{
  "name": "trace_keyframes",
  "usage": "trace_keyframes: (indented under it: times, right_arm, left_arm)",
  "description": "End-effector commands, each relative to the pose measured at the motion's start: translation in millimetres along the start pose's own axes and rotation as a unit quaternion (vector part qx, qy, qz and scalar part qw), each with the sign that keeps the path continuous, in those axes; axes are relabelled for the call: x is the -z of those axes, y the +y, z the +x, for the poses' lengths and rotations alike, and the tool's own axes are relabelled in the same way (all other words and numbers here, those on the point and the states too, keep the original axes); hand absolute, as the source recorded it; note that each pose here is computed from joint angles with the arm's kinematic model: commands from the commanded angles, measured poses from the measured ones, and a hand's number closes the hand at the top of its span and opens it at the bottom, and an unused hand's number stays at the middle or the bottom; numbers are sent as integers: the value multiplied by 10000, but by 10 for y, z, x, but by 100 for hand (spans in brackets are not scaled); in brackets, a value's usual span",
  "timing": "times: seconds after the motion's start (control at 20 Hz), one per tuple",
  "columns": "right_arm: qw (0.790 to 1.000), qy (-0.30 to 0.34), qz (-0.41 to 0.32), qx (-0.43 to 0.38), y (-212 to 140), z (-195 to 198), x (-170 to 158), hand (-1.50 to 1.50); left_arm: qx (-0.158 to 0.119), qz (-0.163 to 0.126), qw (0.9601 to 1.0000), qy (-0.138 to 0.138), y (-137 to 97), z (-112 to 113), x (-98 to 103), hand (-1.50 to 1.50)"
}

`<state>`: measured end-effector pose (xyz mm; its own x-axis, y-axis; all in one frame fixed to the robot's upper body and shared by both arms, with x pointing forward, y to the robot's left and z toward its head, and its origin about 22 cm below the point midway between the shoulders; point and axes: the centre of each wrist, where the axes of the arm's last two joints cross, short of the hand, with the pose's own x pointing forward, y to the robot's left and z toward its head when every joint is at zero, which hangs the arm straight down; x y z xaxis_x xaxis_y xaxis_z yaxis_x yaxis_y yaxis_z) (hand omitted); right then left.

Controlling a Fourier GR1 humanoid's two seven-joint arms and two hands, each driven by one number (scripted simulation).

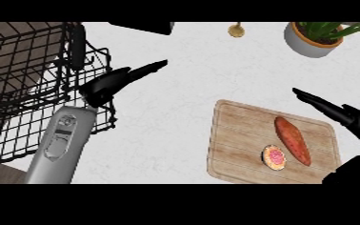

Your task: Pick the cupcake from the cutting board and place it in the cardboard box

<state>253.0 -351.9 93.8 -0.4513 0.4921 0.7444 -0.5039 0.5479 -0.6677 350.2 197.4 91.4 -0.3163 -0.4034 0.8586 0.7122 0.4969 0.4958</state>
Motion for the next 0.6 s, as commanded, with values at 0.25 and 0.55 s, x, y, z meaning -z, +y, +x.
trace_keyframes:
  times: [0.25, 0.55]
  right_arm:
    - [9798, 768, 1437, -1158, -91, 53, -83, -150]
    - [9655, 924, 1932, -1484, 53, 57, -7, -150]
  left_arm:
    - [-172, 2570, 9548, 1483, 306, -468, -697, 0]
    - [-128, 2961, 9401, 1687, 233, -518, -703, 0]
